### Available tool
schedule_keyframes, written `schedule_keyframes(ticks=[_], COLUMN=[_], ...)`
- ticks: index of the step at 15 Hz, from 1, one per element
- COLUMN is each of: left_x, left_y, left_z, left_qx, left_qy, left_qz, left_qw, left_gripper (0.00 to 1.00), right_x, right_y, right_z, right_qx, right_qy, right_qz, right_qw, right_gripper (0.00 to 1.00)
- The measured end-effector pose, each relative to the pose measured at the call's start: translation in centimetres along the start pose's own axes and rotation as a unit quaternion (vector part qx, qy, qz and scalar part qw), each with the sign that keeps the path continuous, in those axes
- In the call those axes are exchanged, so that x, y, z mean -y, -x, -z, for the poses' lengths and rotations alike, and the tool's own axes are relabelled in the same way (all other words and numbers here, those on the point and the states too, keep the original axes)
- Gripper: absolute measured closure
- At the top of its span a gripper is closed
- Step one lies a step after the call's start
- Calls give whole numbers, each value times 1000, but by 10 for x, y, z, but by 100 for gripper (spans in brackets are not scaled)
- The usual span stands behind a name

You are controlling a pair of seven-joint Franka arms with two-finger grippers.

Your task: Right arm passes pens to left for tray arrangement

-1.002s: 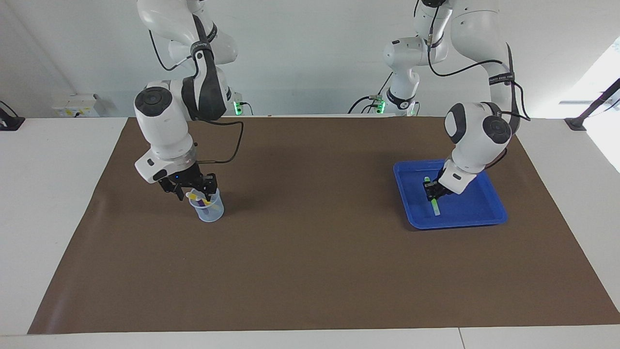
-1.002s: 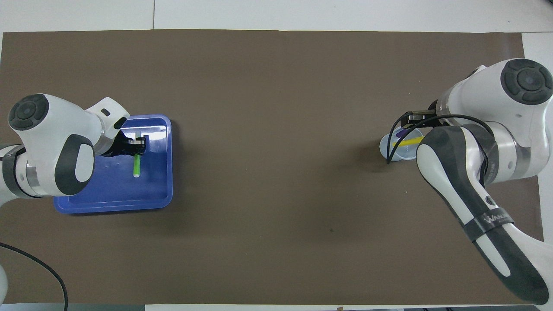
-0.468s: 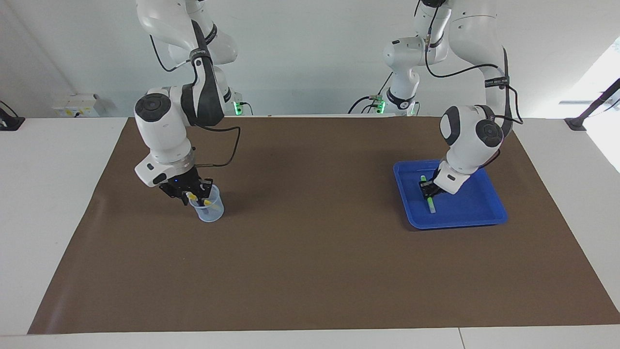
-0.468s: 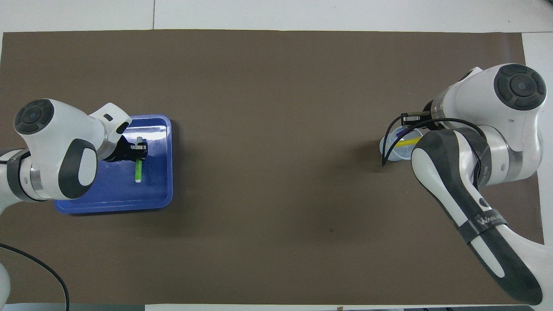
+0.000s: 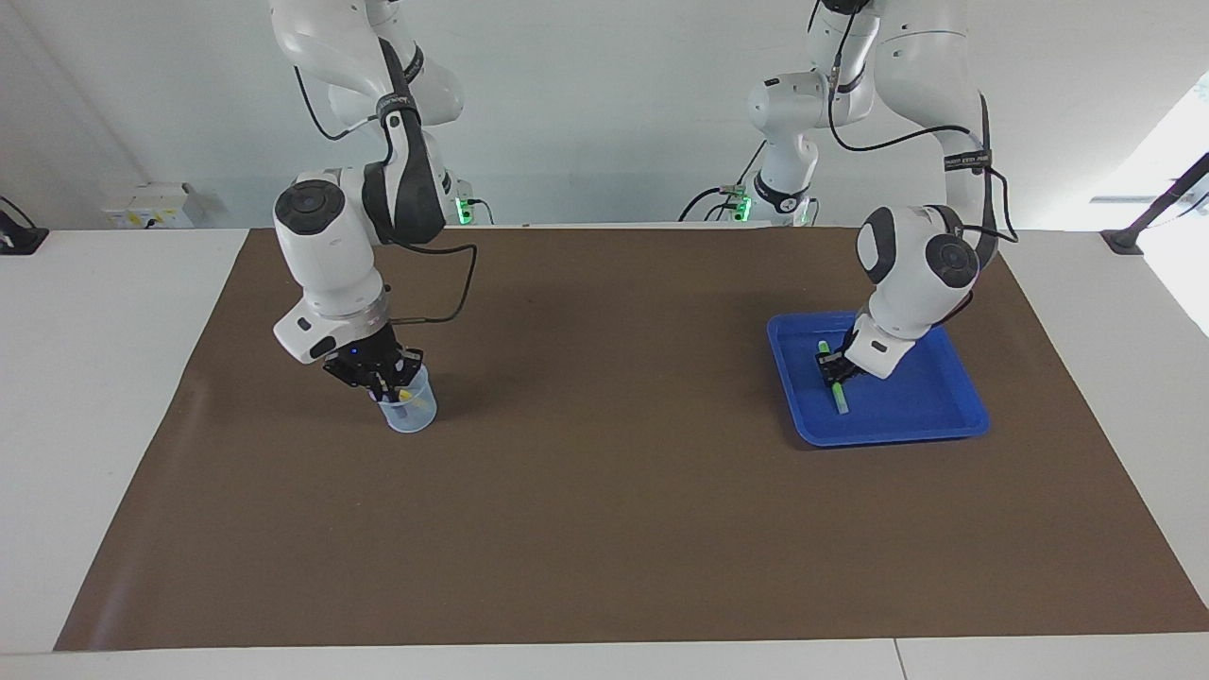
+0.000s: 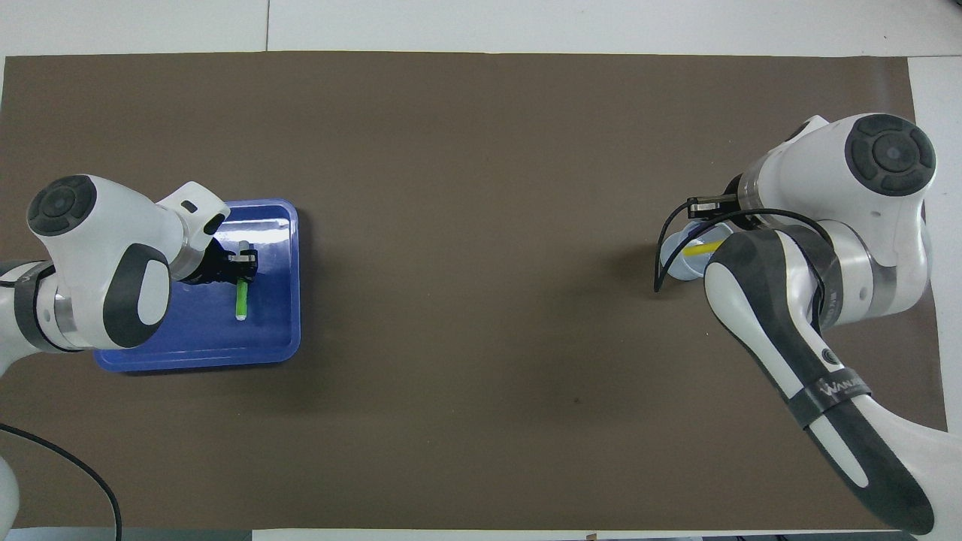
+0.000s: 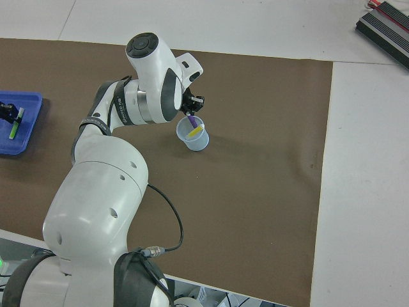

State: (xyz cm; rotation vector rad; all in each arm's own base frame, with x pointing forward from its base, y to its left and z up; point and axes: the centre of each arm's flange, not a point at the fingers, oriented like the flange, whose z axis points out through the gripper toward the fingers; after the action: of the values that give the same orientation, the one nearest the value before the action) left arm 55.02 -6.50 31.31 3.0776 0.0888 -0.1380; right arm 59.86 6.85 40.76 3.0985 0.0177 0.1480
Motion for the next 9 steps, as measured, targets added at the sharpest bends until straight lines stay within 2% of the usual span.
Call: schedule_keyframes(ticks=[3, 4, 5, 9], left_x=[0, 0, 0, 0], left_y=[0, 0, 0, 0], left_z=[0, 0, 1, 2], left_qx=[0, 0, -1, -2], left_qy=[0, 0, 0, 0], left_qz=[1, 1, 1, 2], left_qw=[1000, 1000, 1000, 1000], left_gripper=[22, 9, 0, 0], right_x=[0, -1, -1, -3], right_y=[0, 0, 1, 11], right_z=[8, 15, 25, 92], right_qx=[-7, -12, -18, -29], right_qy=[0, -1, -1, 1], right_qz=[0, -1, -1, -4], right_qw=[1000, 1000, 1000, 1000], right_gripper=[83, 83, 83, 83])
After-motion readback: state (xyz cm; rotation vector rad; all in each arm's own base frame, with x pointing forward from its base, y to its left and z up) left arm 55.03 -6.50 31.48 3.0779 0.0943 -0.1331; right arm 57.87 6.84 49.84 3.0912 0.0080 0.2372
